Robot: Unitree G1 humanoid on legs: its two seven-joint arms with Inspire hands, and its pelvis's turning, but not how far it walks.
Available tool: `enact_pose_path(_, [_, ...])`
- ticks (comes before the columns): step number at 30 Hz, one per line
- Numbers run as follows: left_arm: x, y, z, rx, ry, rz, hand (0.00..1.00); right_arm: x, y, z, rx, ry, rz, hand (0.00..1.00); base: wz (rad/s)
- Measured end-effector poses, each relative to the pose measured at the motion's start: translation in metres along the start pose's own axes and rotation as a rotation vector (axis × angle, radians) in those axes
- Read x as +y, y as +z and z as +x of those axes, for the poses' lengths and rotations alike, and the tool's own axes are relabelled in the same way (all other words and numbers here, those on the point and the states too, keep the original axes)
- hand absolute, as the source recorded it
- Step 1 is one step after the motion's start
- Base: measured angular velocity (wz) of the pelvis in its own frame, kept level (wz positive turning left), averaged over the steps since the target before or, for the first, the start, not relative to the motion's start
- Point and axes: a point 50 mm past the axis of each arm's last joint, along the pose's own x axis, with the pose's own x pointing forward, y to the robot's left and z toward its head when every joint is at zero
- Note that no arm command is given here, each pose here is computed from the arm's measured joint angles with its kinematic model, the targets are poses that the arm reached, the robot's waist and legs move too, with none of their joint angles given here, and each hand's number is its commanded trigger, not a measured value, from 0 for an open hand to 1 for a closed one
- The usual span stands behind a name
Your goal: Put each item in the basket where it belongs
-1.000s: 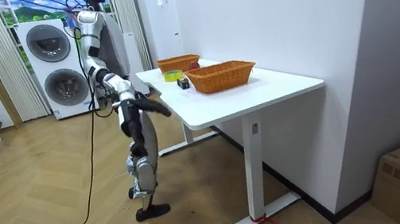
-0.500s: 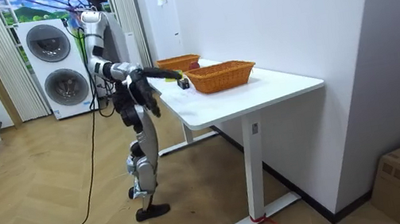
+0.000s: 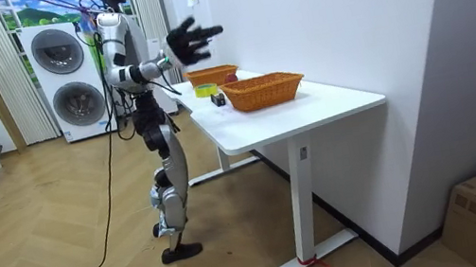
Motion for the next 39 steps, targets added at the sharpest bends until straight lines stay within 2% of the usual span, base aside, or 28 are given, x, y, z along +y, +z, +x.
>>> enact_pose_path(6, [0.004,0.005,0.003,-0.012,-0.011,0.016,0.0,0.021,0.019,-0.003,-0.116,0.121,-0.009,0.0,0.02])
enact_pose_path(11, [-0.001,0.009,0.004,-0.028,-0.031,0.086,0.0,0.057,0.041,-0.022,-0.229,0.297,0.066,0.0,0.04])
enact_pose_path(14, [-0.004,0.011,0.004,-0.031,-0.044,0.112,0.0,0.067,0.044,-0.03,-0.231,0.376,0.091,0.0,0.1])
enact_pose_path(25, [-0.004,0.016,0.005,-0.05,-0.062,0.175,0.0,0.084,0.048,-0.041,-0.332,0.578,0.003,0.0,0.04])
enact_pose_path(32, [-0.003,0.022,0.008,-0.064,-0.09,0.179,0.0,0.097,0.048,-0.055,-0.44,0.75,-0.123,0.0,0.02])
enact_pose_path(39, [-0.001,0.029,0.01,-0.077,-0.123,0.182,0.0,0.105,0.044,-0.066,-0.454,0.889,-0.166,0.0,0.0])
